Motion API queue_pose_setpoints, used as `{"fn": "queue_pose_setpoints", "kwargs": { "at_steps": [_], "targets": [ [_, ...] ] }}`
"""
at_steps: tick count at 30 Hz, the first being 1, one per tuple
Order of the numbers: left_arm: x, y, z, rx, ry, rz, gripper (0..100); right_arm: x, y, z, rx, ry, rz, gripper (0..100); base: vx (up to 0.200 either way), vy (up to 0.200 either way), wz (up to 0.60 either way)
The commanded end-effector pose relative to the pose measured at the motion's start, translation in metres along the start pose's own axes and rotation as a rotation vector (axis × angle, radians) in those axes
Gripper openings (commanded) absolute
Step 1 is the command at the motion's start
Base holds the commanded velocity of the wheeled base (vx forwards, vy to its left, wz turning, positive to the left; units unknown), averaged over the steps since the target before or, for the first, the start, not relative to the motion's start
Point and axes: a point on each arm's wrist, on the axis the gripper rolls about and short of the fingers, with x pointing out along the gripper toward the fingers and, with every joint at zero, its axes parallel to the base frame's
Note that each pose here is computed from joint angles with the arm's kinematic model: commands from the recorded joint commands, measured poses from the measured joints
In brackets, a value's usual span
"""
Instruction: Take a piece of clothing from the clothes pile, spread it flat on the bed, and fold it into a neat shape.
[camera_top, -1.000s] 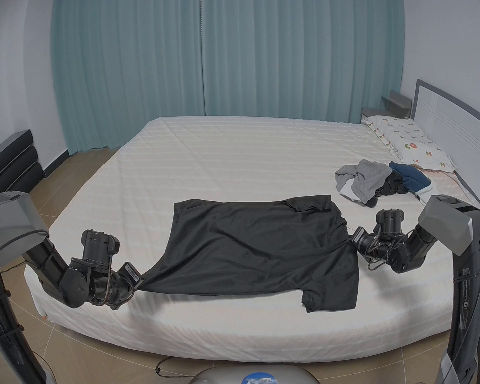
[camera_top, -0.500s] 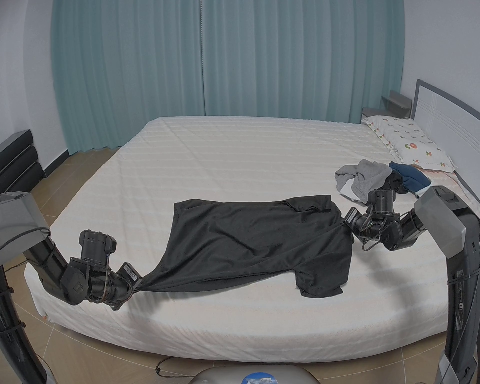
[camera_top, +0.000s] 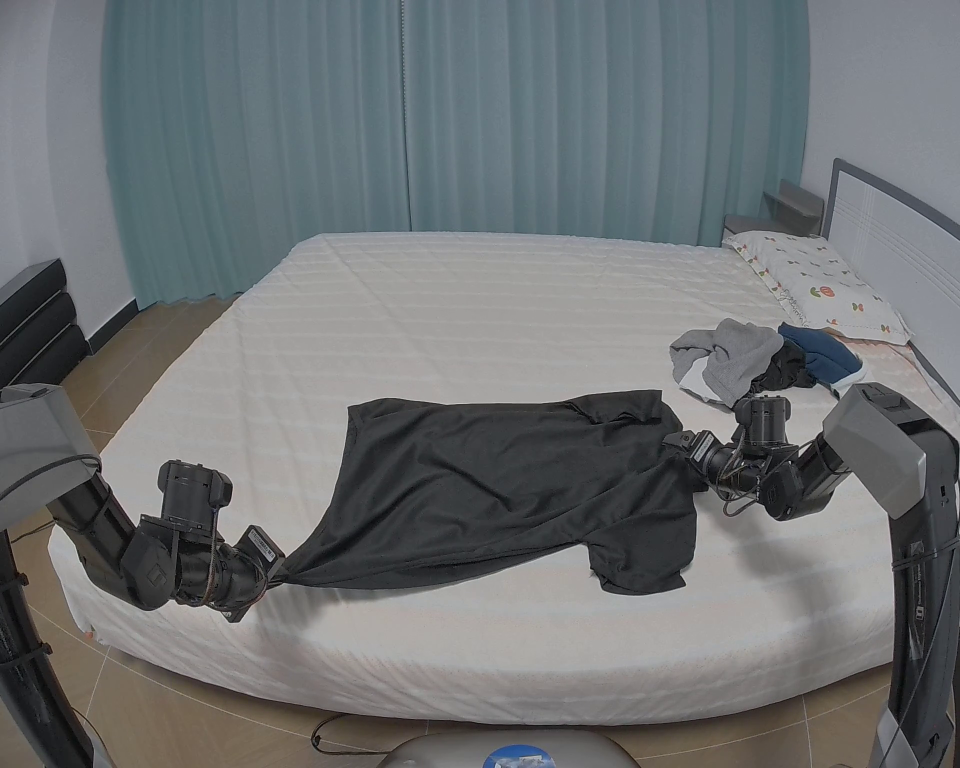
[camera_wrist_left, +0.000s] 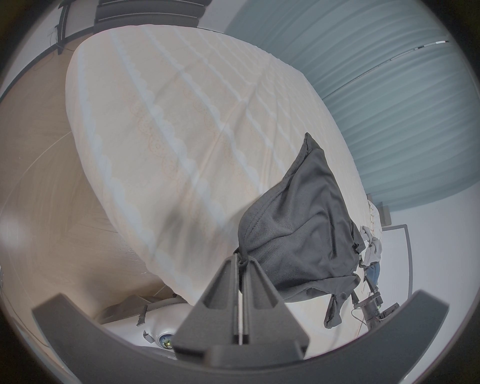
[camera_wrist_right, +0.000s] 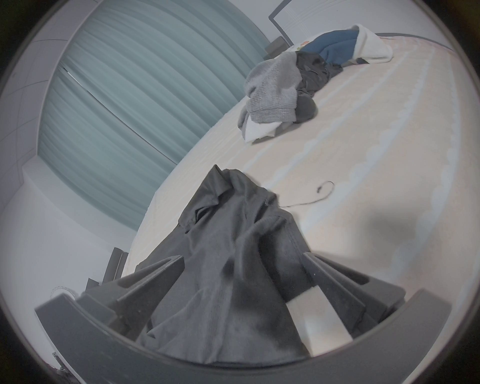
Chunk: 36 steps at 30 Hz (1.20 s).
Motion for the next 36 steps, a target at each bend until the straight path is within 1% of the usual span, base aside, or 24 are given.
{"fn": "queue_pose_setpoints", "kwargs": {
  "at_steps": [1, 3, 4, 6, 7, 10, 12, 14, 18, 22, 27, 30, 31, 36],
  "targets": [
    [-0.002, -0.001, 0.000, -0.001, 0.000, -0.005, 0, -0.046, 0.003, 0.006, -0.028, 0.000, -0.003, 100, 0.000, 0.000, 0.00],
    [-0.002, -0.001, -0.001, 0.001, 0.002, -0.006, 0, -0.056, -0.001, 0.002, -0.058, 0.018, -0.007, 100, 0.000, 0.000, 0.00],
    [-0.002, -0.001, -0.002, 0.002, 0.004, -0.005, 0, -0.067, -0.005, -0.003, -0.103, 0.046, 0.000, 100, 0.000, 0.000, 0.00],
    [-0.001, 0.000, -0.002, 0.002, 0.006, -0.003, 0, -0.086, -0.006, -0.010, -0.164, 0.086, 0.021, 100, 0.000, 0.000, 0.00],
    [-0.001, 0.000, -0.002, 0.002, 0.006, -0.001, 0, -0.093, -0.005, -0.013, -0.181, 0.102, 0.031, 100, 0.000, 0.000, 0.00],
    [0.000, 0.000, -0.002, 0.002, 0.007, 0.000, 0, -0.116, -0.008, -0.030, -0.219, 0.188, 0.059, 100, 0.000, 0.000, 0.00],
    [0.000, 0.000, -0.002, 0.001, 0.006, -0.003, 0, -0.123, -0.010, -0.041, -0.243, 0.235, 0.062, 100, 0.000, 0.000, 0.00],
    [0.000, -0.001, -0.002, 0.002, 0.006, -0.003, 0, -0.125, -0.013, -0.048, -0.259, 0.261, 0.052, 100, 0.000, 0.000, 0.00],
    [0.001, 0.000, -0.002, 0.002, 0.009, -0.001, 0, -0.126, -0.020, -0.067, -0.330, 0.331, 0.040, 100, 0.000, 0.000, 0.00],
    [0.000, 0.000, -0.002, 0.002, 0.008, -0.002, 0, -0.122, -0.016, -0.084, -0.376, 0.381, 0.055, 100, 0.000, 0.000, 0.00],
    [0.000, 0.000, -0.002, 0.002, 0.008, -0.002, 0, -0.110, -0.006, -0.101, -0.420, 0.415, 0.082, 100, 0.000, 0.000, 0.00],
    [0.000, 0.000, -0.002, 0.002, 0.008, -0.002, 0, -0.107, -0.004, -0.103, -0.435, 0.418, 0.088, 100, 0.000, 0.000, 0.00],
    [0.000, -0.001, -0.001, 0.001, 0.005, -0.004, 0, -0.105, -0.004, -0.104, -0.452, 0.419, 0.092, 100, 0.000, 0.000, 0.00],
    [0.000, -0.001, -0.001, 0.001, 0.006, -0.003, 0, -0.100, -0.008, -0.102, -0.495, 0.401, 0.060, 100, 0.000, 0.000, 0.00]
  ]
}}
